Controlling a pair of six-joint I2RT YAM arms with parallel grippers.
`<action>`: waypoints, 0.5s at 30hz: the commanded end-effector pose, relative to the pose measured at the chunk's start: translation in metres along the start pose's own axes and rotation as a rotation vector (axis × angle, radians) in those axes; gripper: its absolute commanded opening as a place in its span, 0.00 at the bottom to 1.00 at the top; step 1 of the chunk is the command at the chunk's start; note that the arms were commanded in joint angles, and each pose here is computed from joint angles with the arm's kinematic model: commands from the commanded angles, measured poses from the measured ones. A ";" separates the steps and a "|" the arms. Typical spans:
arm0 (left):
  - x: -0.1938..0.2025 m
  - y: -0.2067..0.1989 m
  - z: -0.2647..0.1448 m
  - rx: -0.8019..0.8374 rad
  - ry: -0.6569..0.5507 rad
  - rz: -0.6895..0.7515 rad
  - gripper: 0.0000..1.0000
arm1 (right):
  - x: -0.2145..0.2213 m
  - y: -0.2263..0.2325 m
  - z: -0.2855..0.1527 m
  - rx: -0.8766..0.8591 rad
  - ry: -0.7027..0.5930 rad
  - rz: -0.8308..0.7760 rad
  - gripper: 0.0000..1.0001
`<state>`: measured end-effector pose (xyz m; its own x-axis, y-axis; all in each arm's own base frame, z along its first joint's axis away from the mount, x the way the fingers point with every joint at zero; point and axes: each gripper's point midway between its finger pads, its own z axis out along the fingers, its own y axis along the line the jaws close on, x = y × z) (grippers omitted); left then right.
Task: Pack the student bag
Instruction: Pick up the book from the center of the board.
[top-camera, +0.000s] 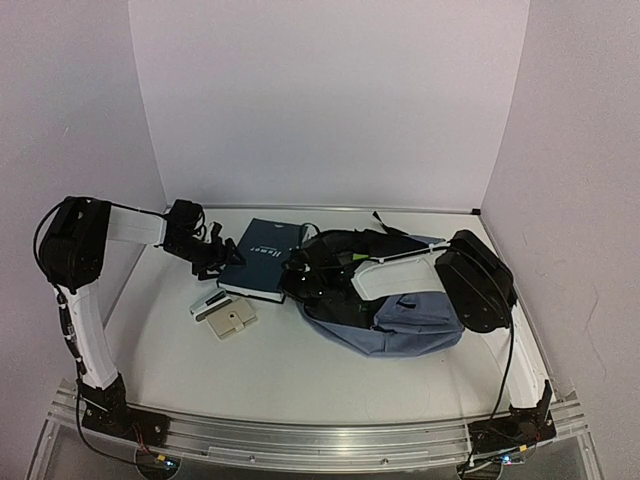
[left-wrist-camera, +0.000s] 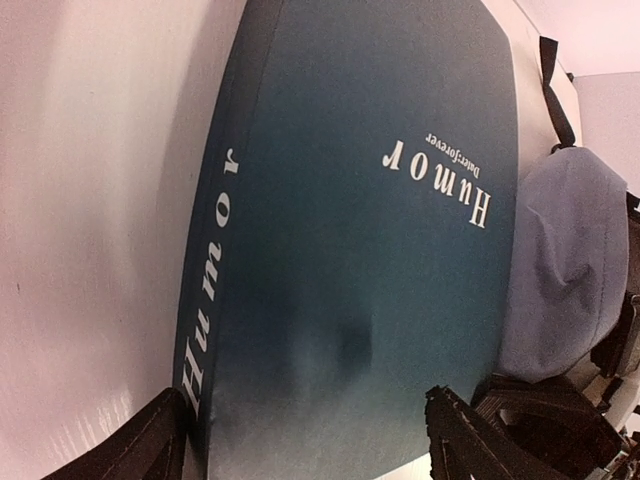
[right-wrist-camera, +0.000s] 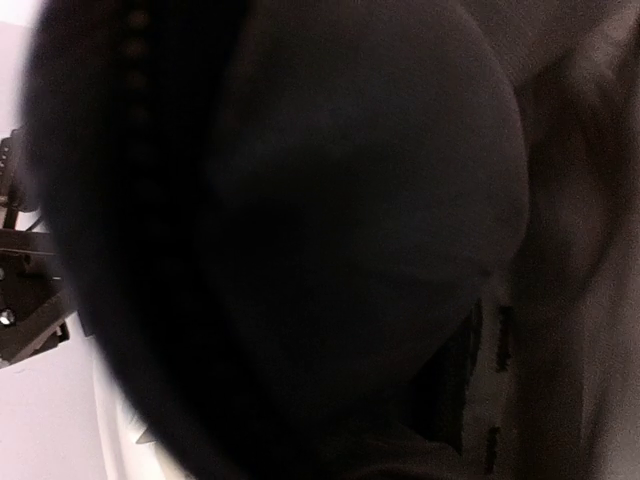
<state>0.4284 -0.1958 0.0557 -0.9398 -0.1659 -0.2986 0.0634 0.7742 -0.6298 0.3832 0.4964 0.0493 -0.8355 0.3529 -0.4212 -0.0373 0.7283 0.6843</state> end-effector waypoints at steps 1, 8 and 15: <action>-0.009 -0.048 -0.033 0.119 -0.041 0.051 0.81 | -0.013 0.055 -0.013 -0.189 0.000 -0.023 0.00; 0.002 -0.078 -0.081 0.168 -0.075 0.061 0.81 | -0.009 0.100 -0.038 -0.308 0.051 -0.053 0.00; 0.050 -0.078 -0.117 0.168 -0.055 0.002 0.82 | 0.022 0.115 -0.060 -0.351 0.136 -0.076 0.01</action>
<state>0.3833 -0.1782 0.1553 -0.8824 -0.2304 -0.4102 0.1175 0.7362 -0.6664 0.3681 0.5159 0.0658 -0.8882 0.2788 -0.3652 -0.0986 0.6607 0.7441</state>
